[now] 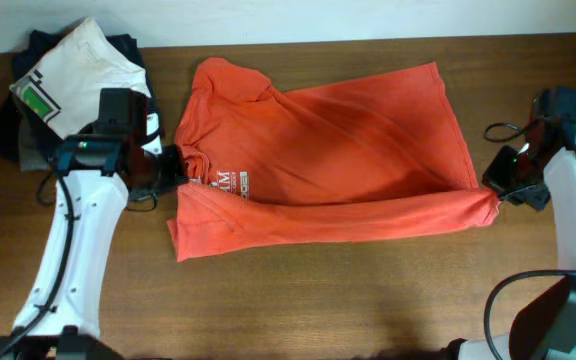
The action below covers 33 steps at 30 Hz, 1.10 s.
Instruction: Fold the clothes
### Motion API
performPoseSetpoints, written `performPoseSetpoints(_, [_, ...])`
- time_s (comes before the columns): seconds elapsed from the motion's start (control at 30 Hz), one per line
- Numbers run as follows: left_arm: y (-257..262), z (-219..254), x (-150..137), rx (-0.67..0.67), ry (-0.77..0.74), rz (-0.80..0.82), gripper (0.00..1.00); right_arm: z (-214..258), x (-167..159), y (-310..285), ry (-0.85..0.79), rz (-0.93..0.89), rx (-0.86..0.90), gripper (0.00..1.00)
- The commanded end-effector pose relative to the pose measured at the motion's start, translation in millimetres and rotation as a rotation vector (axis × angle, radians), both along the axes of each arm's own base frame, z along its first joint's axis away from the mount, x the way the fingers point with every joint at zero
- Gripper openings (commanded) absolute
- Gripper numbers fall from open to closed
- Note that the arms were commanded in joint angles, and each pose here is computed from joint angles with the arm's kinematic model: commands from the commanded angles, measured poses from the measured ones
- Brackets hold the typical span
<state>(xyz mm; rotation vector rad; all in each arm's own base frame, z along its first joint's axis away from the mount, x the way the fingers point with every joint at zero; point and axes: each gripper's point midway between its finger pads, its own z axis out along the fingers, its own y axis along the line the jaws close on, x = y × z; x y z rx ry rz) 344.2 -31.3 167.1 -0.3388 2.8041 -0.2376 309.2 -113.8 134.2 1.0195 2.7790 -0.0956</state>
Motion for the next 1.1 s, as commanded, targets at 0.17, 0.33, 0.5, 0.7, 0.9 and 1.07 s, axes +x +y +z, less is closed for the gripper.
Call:
performPoseSetpoints(0.17, [19.0,-27.2,56.7,0.099,-0.094,0.054,0.0,-15.3,30.1,-8.0,-0.082,0.01,-0.022,0.04])
performPoseSetpoints(0.33, [24.8,-20.7,72.1,0.131,-0.142,0.067,0.94,-4.6,27.0,-12.1,-0.046,0.017,-0.014,1.0])
performPoseSetpoints(0.5, [-12.0,8.0,27.0,-0.016,-0.053,-0.023,0.6,35.9,14.8,34.0,-0.021,0.144,0.204,0.99])
performPoseSetpoints(0.7, [-30.4,-114.3,-32.9,-0.003,0.376,-0.081,0.19,-47.9,-4.3,76.9,0.082,0.236,0.257,1.0])
performPoseSetpoints(0.9, [-23.9,-166.4,-40.1,0.009,0.522,-0.057,0.08,-106.1,-11.9,77.4,0.043,0.214,0.24,0.41])
performPoseSetpoints(1.07, [-3.2,-180.3,-53.4,0.122,0.575,0.063,0.01,-127.0,-31.2,54.1,0.106,0.162,0.103,0.16])
